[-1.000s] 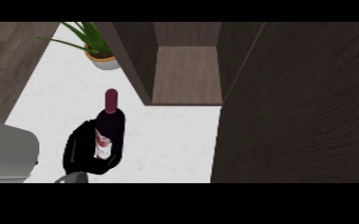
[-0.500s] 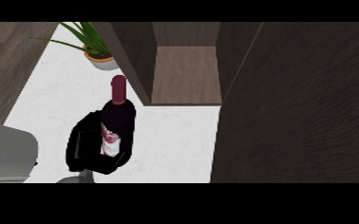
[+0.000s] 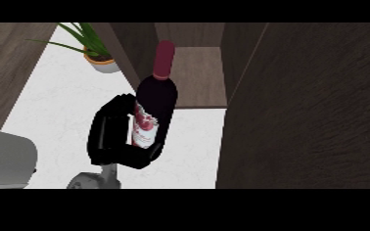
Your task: Pick up the wine, place it into the cabinet and close the cabinet
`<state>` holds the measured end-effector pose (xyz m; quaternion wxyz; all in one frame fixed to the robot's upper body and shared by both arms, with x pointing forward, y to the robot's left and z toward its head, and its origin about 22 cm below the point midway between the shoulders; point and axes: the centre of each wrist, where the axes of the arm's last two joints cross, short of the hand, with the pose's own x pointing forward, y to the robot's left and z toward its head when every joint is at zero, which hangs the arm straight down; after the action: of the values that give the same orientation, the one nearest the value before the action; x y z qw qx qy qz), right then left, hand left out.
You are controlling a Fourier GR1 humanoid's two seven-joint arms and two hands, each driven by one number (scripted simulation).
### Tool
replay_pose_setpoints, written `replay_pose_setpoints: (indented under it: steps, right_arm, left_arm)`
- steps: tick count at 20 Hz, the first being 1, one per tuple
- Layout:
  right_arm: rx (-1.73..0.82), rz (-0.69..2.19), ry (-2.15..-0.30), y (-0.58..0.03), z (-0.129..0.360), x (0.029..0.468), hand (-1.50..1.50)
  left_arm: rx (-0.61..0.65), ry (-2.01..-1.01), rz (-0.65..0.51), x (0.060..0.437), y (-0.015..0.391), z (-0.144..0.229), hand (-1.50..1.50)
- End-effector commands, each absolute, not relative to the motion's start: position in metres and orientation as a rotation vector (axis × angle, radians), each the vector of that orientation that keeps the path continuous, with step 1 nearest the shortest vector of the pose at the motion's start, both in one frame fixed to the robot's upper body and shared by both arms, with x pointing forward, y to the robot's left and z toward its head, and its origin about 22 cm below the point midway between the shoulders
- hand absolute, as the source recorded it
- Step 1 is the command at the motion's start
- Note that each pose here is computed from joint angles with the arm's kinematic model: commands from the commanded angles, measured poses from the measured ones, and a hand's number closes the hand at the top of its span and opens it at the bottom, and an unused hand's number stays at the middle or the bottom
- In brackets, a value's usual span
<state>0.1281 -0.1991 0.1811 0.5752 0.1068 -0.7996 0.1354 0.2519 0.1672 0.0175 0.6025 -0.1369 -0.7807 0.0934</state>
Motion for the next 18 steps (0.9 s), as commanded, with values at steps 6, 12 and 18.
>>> replay_pose_setpoints:
  steps: [6, 12, 18]
  right_arm:
    - [0.344, 0.309, -1.926, -0.211, 0.211, 0.084, -1.5]
    - [0.359, 0.302, -1.931, -0.211, 0.206, 0.086, -1.5]
    - [0.335, 0.311, -1.927, -0.214, 0.205, 0.088, -1.5]
  left_arm:
    - [-0.274, -1.728, 0.265, 0.286, 0.109, 0.063, 1.5]
    - [-0.201, -1.727, 0.213, 0.304, 0.097, 0.06, 1.5]
    - [-0.132, -1.698, 0.197, 0.324, 0.09, 0.037, 1.5]
